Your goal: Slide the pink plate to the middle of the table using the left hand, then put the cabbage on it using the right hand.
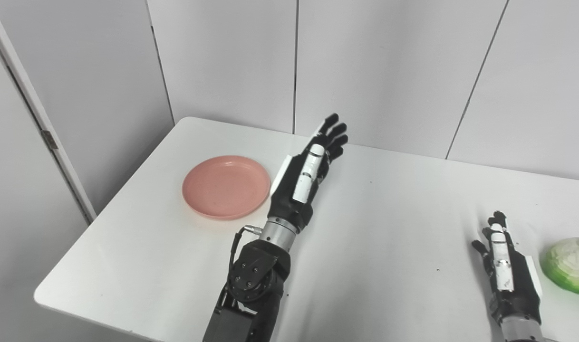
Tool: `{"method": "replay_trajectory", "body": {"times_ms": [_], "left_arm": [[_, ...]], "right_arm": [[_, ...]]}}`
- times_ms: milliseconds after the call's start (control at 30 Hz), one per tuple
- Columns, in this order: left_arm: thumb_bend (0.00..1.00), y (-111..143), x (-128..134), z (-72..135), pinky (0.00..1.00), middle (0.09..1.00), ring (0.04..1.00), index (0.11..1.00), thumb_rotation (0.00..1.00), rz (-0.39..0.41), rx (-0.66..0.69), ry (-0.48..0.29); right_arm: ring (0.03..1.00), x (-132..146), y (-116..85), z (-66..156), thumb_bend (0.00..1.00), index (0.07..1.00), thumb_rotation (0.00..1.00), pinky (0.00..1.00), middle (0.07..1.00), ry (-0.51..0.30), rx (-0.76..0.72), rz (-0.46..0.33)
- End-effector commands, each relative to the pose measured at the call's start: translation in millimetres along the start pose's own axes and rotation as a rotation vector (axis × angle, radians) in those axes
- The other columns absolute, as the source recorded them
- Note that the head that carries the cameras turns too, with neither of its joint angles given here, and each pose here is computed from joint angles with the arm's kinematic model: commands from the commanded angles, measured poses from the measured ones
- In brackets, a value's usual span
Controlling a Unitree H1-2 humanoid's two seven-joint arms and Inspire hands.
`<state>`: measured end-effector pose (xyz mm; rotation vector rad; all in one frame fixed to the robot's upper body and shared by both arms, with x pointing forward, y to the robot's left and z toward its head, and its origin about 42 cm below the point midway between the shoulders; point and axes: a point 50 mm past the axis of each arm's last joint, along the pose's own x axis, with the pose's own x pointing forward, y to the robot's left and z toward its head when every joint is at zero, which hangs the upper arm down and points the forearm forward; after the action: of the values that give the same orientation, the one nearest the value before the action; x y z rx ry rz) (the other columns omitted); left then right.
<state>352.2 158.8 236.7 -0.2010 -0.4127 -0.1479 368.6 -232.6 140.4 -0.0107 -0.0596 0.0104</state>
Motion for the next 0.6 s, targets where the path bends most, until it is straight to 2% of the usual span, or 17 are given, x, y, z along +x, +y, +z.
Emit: {"method": "replay_trajectory", "body": {"times_ms": [0,567], "left_arm": [[0.47,1,7,21,0.94,0.929,0.929,0.921,1.00,0.014,-0.003,-0.080],[0.44,85,10,55,0.95,0.954,0.943,0.937,1.00,0.325,0.038,-0.246]], "right_arm": [[1.000,7,-2,19,0.10,1.000,1.00,1.00,1.000,-0.080,-0.010,0.012],[1.000,6,-6,22,0.11,1.000,1.00,1.00,1.000,-0.085,-0.015,0.013]]}}
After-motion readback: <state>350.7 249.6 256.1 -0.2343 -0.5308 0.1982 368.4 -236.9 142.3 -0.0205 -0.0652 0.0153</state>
